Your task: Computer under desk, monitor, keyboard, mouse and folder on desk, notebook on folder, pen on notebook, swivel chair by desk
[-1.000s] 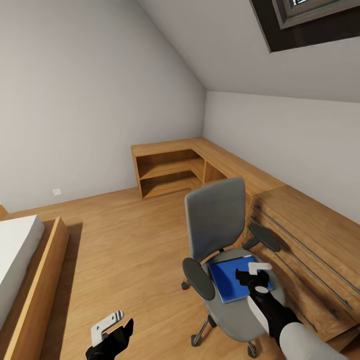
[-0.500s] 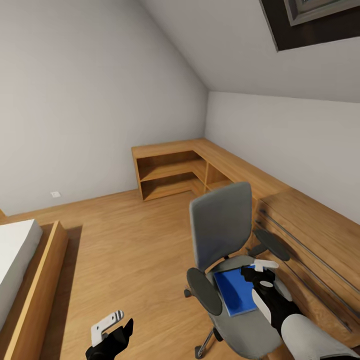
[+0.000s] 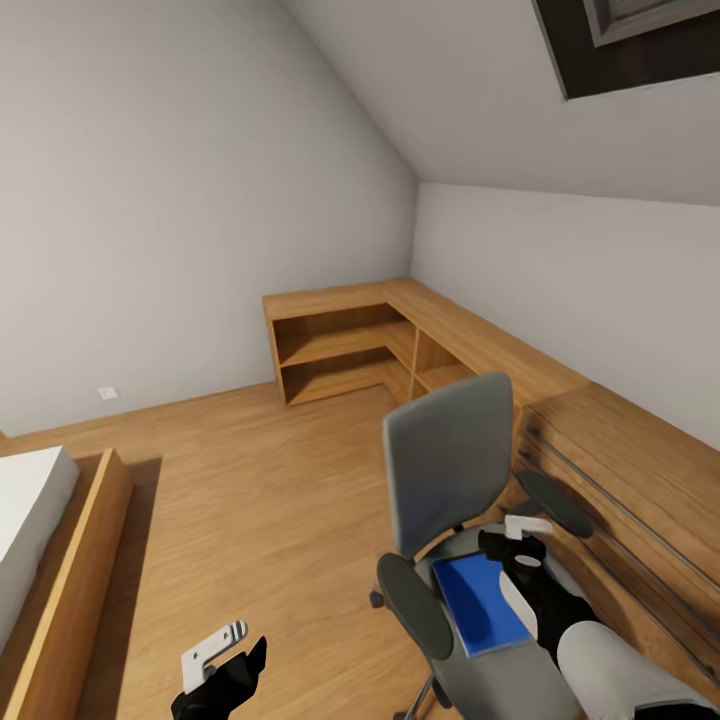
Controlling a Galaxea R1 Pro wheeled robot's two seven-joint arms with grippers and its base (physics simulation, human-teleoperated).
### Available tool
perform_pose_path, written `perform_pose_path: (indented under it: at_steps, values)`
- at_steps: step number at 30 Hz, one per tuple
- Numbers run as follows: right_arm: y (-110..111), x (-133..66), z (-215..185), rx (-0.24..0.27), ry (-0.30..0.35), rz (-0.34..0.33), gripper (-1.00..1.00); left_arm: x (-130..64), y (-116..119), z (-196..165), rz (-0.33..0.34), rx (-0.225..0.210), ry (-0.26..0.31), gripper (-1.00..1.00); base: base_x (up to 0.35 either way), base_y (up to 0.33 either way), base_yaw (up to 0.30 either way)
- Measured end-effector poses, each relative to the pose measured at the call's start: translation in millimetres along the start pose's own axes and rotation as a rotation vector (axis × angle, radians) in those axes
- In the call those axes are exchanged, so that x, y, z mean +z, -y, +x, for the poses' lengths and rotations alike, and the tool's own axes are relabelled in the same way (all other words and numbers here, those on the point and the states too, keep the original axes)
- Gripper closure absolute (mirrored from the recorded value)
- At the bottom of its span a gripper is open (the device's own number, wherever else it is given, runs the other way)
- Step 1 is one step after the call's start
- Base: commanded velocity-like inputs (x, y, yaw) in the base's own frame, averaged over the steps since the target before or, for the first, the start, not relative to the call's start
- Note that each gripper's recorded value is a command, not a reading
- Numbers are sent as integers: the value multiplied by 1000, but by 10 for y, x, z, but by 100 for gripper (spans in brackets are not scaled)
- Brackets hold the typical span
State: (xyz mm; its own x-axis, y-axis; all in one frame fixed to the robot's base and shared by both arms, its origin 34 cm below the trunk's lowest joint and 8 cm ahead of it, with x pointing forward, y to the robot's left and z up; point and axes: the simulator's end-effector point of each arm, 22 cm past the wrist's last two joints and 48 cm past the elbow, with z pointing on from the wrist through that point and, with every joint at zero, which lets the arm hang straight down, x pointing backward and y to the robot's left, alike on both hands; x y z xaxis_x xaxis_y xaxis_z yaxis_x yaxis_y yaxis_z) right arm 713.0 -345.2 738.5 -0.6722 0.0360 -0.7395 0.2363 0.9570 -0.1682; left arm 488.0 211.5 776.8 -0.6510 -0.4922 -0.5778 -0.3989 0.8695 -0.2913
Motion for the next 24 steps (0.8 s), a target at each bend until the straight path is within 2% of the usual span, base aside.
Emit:
perform_pose_path:
  at_steps: [7, 19, 24]
  values:
    - [27, 23, 32, -10, -69, 2, -100, -4, 8, -28, 2, -2, 5, -100, 40, 1, 0]
    - [87, 135, 88, 0, -82, 12, -100, 81, -9, -45, 5, -9, 22, -100, 3, 0, 0]
    - [147, 189, -9, 111, -65, 24, -100, 136, -25, -15, 5, -9, 22, -100, 0, 0, 0]
